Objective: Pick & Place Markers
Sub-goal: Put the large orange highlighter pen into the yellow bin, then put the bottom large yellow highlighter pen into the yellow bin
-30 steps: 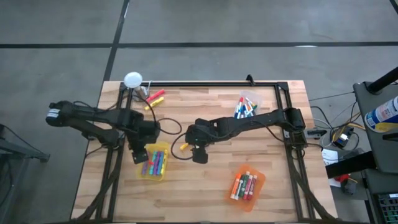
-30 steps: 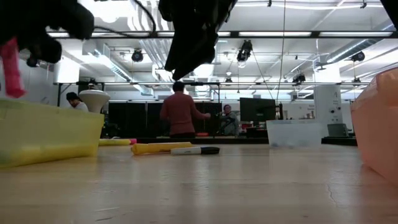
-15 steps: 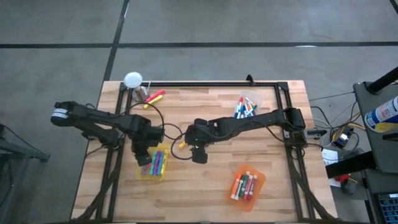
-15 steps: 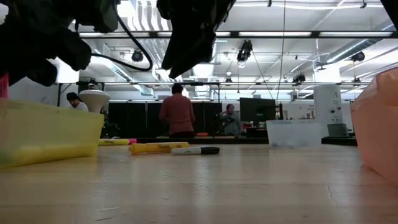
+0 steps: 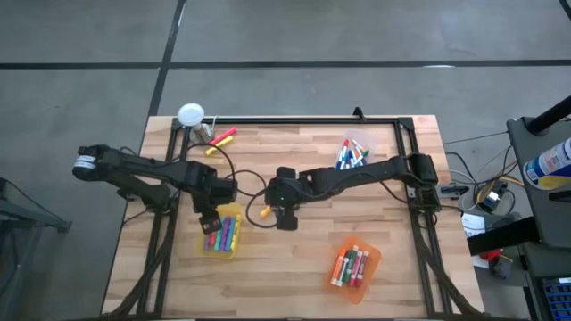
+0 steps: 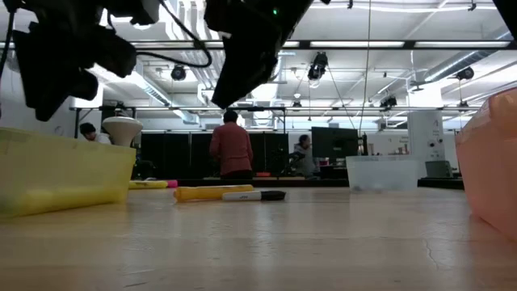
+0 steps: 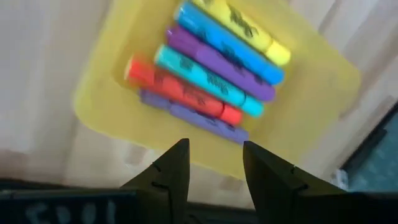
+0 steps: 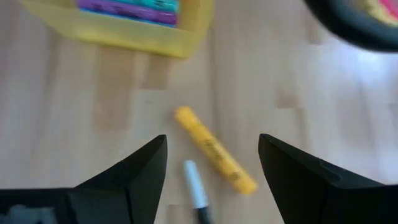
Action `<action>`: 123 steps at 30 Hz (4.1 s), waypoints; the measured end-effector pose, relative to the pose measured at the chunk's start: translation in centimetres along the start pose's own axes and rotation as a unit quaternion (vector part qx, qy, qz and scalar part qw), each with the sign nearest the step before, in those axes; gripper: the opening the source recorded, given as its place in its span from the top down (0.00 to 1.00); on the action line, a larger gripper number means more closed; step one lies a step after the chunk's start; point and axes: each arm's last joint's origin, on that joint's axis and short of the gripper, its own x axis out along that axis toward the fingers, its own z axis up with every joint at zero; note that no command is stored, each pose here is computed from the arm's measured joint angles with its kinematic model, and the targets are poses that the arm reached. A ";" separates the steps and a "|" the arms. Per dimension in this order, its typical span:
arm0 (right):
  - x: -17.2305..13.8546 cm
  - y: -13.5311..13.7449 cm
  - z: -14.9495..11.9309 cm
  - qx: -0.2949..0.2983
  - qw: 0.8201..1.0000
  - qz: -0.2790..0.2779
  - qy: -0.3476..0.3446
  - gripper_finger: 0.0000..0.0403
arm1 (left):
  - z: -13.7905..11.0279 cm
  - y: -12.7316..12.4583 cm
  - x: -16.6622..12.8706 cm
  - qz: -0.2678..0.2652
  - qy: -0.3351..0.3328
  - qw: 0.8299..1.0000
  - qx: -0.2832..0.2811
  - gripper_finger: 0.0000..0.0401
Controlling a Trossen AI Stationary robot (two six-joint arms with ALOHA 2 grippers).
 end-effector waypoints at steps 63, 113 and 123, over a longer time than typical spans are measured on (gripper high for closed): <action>-0.6 -2.8 4.3 0.105 0.986 0.080 0.098 0.88 | -1.4 -2.8 -14.5 -0.049 -0.491 0.862 0.118 0.65; -21.6 2.6 7.5 0.214 0.927 -0.120 -0.285 0.61 | 3.4 -7.2 -18.5 -0.274 -0.696 0.663 0.029 0.88; -20.0 4.6 4.1 0.186 0.964 -0.127 -0.139 0.36 | -0.7 -4.2 -17.2 -0.211 -0.594 0.775 -0.051 0.86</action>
